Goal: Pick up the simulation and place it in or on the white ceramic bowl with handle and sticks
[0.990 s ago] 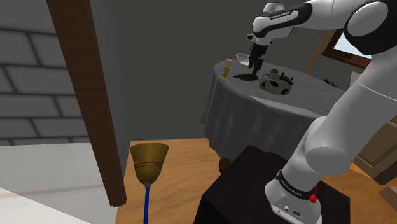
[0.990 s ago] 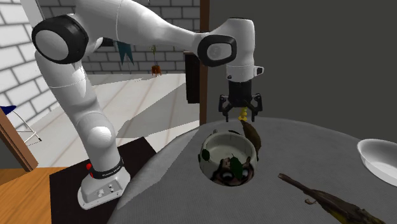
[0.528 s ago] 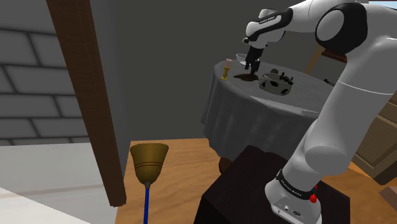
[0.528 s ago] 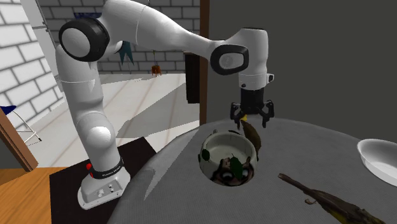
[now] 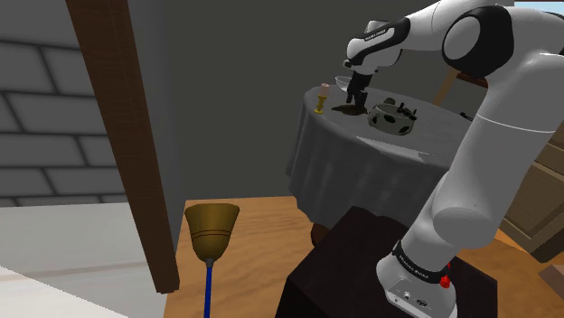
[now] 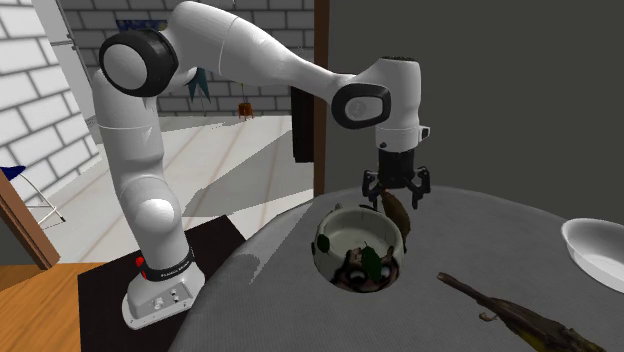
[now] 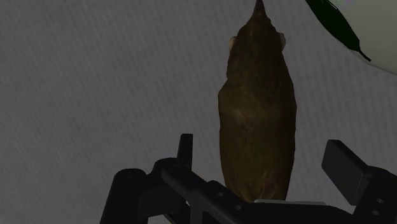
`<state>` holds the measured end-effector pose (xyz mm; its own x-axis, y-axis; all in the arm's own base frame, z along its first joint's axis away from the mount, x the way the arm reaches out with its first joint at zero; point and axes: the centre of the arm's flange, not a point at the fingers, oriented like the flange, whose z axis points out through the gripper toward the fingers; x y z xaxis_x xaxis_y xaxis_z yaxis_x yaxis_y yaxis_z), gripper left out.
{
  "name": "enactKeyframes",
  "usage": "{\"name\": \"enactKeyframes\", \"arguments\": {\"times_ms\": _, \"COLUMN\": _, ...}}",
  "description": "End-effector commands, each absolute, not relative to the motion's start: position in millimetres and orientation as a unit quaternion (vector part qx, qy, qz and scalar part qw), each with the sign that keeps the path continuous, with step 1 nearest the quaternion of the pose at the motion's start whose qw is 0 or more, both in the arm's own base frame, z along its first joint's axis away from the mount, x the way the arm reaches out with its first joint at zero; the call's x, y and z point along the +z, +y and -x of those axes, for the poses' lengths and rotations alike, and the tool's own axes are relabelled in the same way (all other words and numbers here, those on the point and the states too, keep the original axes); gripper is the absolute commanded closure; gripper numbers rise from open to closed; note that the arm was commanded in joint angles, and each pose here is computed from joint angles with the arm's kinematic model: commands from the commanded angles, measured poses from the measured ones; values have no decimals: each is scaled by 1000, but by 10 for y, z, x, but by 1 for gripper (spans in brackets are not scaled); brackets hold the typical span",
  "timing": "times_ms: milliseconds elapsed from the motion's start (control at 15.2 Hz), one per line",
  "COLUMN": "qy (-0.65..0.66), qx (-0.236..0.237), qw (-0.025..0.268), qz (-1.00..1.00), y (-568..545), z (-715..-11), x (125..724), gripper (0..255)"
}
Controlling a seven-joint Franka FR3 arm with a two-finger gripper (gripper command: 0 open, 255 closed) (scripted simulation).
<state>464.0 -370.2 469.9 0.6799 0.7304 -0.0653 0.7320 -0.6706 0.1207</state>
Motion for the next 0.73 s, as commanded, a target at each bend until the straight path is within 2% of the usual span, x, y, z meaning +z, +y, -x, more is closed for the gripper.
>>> {"name": "enactKeyframes", "arguments": {"times_ms": 0, "qy": 400, "qx": -6, "qw": 69, "qz": -914, "y": -3703, "z": -4640, "x": 4698, "gripper": 0}}
{"name": "enactKeyframes", "arguments": {"times_ms": 132, "qy": 400, "qx": -6, "qw": 69, "qz": -914, "y": -3702, "z": -4640, "x": 4698, "gripper": 0}}
{"name": "enactKeyframes", "arguments": {"times_ms": 198, "qy": 400, "qx": -6, "qw": 69, "qz": -914, "y": -3702, "z": -4640, "x": 4698, "gripper": 255}}
{"name": "enactKeyframes", "arguments": {"times_ms": 660, "qy": 400, "qx": -6, "qw": 69, "qz": -914, "y": -3702, "z": -4639, "x": 4697, "gripper": 255}}
